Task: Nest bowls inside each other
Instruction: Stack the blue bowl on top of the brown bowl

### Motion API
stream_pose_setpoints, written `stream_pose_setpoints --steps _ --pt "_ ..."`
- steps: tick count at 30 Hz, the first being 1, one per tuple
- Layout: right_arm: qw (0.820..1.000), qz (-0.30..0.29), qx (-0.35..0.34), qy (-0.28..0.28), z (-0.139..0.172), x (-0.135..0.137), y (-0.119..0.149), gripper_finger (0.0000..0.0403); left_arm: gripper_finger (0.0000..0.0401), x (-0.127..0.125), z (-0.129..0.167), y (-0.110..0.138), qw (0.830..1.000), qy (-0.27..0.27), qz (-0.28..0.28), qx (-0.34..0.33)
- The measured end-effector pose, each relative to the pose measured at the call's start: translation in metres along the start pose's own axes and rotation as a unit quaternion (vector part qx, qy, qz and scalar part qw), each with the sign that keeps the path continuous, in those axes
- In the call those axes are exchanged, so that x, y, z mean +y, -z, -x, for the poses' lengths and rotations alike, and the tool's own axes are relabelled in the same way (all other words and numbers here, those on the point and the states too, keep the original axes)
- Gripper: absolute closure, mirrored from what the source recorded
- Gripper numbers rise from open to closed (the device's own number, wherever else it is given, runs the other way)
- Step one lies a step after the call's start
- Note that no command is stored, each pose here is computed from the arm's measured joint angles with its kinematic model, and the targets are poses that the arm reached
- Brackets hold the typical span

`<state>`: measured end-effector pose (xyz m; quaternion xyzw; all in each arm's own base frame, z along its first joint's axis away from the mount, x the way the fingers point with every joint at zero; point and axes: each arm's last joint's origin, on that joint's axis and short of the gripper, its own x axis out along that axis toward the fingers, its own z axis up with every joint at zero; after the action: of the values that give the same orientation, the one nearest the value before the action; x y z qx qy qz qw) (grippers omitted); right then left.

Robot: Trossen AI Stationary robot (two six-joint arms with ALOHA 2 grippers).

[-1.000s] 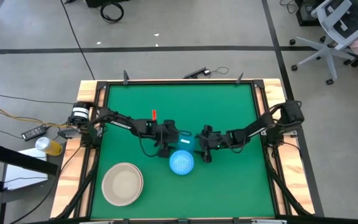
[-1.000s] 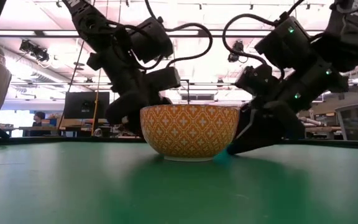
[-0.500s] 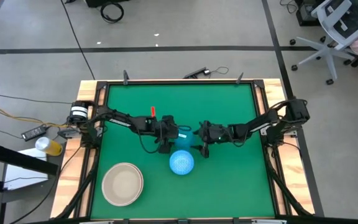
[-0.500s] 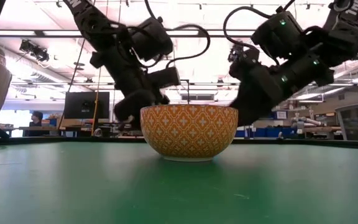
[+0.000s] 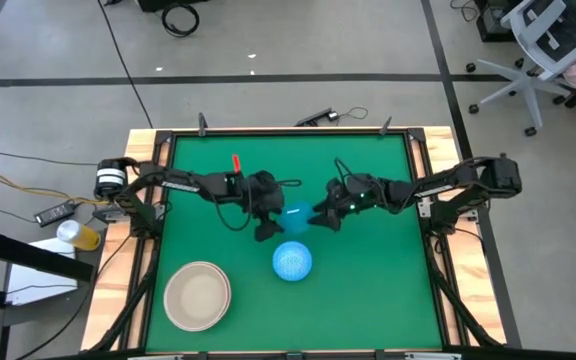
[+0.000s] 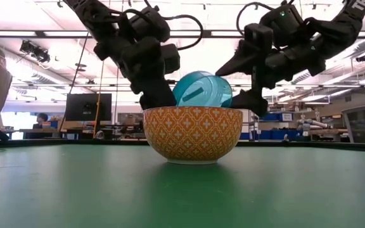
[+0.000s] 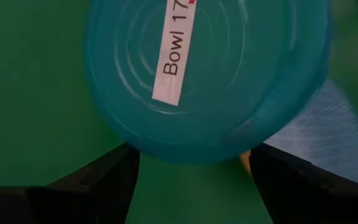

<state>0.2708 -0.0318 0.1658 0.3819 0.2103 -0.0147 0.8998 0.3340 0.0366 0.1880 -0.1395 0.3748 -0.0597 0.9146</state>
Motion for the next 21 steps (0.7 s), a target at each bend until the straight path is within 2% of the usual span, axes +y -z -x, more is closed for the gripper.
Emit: stream_pose_setpoints --steps 5,11,16,21 --pt "0.994 -0.102 0.03 -0.008 0.003 -0.007 -0.002 0.0055 0.0104 0.005 -0.008 0.001 0.998 0.033 0.056 0.003" --pt "0.977 -0.194 0.072 0.049 0.003 -0.024 0.006 0.0056 0.0104 0.018 -0.024 0.009 0.989 0.027 0.145 0.022" --pt "0.97 -0.219 0.084 0.058 0.003 -0.026 0.008 0.0056 0.0104 0.026 -0.023 0.009 0.984 0.015 0.176 0.021" --pt "0.976 -0.198 0.074 0.049 0.004 -0.024 0.005 0.0056 0.0104 0.033 -0.019 0.006 0.983 0.013 0.183 0.008"
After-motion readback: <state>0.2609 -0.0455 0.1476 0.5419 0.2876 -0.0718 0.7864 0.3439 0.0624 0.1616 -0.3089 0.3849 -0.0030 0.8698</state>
